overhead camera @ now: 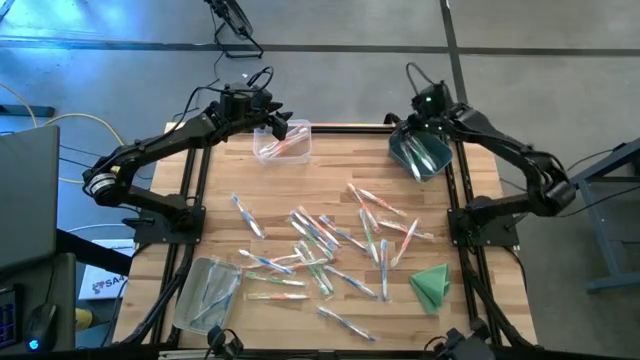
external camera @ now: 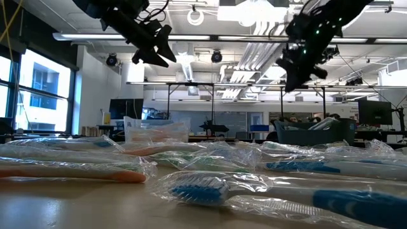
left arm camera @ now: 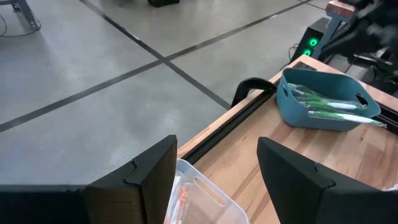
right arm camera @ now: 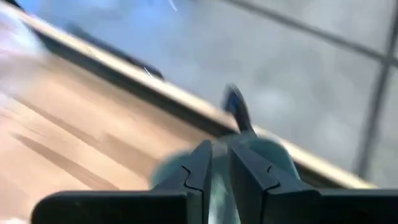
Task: Pick & Place Toothbrushes
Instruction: Put the blue toothbrush into the gray bin
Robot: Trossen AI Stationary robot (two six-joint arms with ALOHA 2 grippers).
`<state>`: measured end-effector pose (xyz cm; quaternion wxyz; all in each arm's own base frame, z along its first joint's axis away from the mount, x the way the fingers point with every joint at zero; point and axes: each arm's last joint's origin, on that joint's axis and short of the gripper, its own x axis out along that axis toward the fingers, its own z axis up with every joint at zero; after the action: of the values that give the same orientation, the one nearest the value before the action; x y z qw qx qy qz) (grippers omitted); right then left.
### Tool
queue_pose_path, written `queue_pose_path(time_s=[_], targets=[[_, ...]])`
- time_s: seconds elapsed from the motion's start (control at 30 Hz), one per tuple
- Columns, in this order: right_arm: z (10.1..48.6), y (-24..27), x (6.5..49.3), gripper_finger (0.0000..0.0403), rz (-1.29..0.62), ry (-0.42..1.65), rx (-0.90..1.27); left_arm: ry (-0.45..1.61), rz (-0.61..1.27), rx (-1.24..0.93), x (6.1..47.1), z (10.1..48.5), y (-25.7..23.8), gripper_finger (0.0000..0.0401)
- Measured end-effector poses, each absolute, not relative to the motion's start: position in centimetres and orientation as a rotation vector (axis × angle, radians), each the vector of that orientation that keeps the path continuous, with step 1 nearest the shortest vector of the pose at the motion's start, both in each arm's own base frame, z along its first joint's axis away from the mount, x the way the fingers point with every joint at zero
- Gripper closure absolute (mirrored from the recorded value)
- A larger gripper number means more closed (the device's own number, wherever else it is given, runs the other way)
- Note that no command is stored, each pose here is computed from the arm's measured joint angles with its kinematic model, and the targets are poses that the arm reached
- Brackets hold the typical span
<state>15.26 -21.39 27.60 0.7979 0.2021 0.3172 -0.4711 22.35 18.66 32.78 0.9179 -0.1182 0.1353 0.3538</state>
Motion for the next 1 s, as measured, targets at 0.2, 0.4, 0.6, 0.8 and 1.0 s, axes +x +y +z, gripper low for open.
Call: queue_pose_path(time_s=[0.2, 0.4, 0.6, 0.8, 1.0], targets=[[30.8, -20.7, 15.3, 0.0358, -0.894, 0.432, 0.360, 0.278, 0.731, -0.242, 22.3, 32.8, 18.7, 0.0183], [31.5, -21.0, 15.8, 0.0357, -0.802, 0.345, 0.336, 0.278, 0.731, -0.243, 22.4, 32.8, 18.7, 0.0183], [31.4, -21.1, 16.0, 0.0357, -0.772, 0.343, 0.334, 0.279, 0.730, -0.243, 22.4, 32.8, 18.7, 0.0183], [31.4, -21.2, 15.9, 0.0357, -0.801, 0.346, 0.327, 0.279, 0.730, -0.243, 22.4, 32.8, 18.7, 0.0183], [31.5, -21.2, 15.8, 0.0357, -0.816, 0.346, 0.294, 0.282, 0.723, -0.233, 22.4, 32.8, 18.6, 0.0183]])
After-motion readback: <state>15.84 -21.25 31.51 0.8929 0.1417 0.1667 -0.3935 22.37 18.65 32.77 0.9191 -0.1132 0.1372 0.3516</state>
